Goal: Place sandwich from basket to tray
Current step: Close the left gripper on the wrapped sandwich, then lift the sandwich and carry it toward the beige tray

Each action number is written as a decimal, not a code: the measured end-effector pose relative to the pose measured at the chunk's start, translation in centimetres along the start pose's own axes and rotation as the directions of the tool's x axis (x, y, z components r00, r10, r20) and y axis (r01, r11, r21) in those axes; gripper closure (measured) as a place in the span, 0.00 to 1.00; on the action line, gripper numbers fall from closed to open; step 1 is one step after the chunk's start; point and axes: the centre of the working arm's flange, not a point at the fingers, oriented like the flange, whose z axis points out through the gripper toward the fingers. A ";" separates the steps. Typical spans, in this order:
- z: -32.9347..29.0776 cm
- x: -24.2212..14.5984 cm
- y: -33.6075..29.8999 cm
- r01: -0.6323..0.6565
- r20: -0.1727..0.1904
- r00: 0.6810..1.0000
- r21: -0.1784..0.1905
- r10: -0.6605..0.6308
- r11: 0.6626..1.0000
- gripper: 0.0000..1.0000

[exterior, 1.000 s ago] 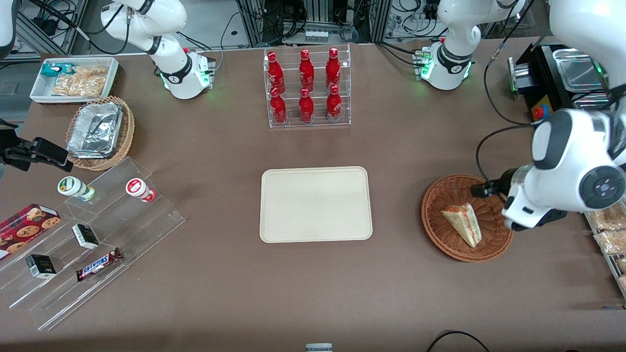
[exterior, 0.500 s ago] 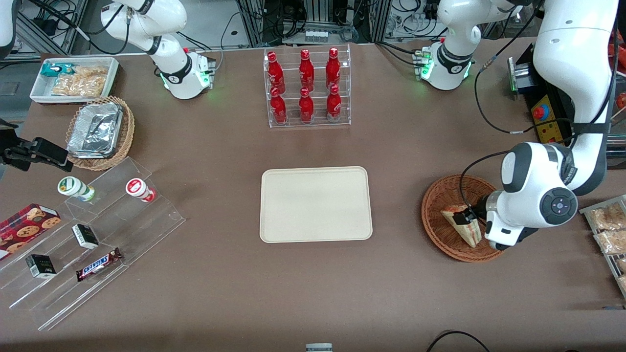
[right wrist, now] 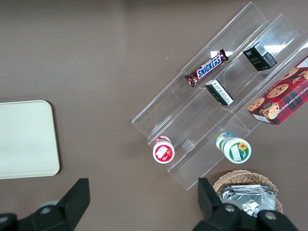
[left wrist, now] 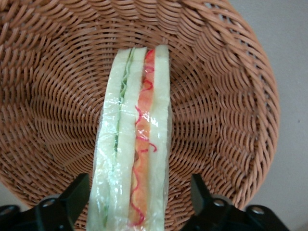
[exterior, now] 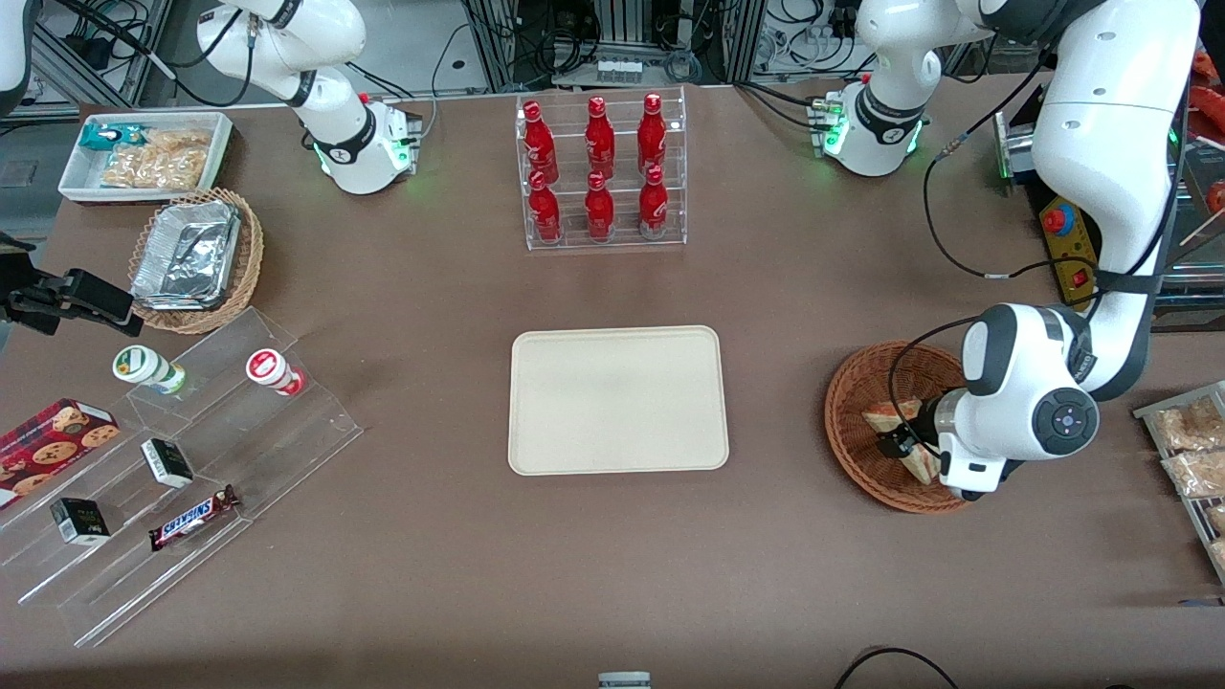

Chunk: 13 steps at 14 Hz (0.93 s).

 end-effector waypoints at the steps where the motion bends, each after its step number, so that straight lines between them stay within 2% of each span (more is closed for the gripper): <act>1: 0.0 0.0 0.0 0.014 0.000 1.000 0.000 -0.014 1.000 0.22; 3: -0.1 0.0 0.1 0.020 -0.002 1.000 -0.002 -0.020 1.000 0.45; 5: -0.7 -0.1 0.3 0.017 -0.010 1.000 -0.011 -0.017 1.000 0.63; 7: -2.4 -0.6 1.2 -0.005 -0.032 0.999 -0.030 0.004 1.000 0.76; 8: -3.8 -1.7 2.2 -0.037 -0.045 0.998 -0.039 0.035 0.999 0.77; 10: -6.3 -6.3 6.0 -0.133 -0.079 0.989 -0.047 0.129 0.990 0.79; 11: -7.1 -9.8 8.8 -0.198 -0.100 0.976 -0.046 0.192 0.979 0.83; 13: -7.8 -17.8 14.5 -0.316 -0.134 0.942 -0.040 0.309 0.948 0.85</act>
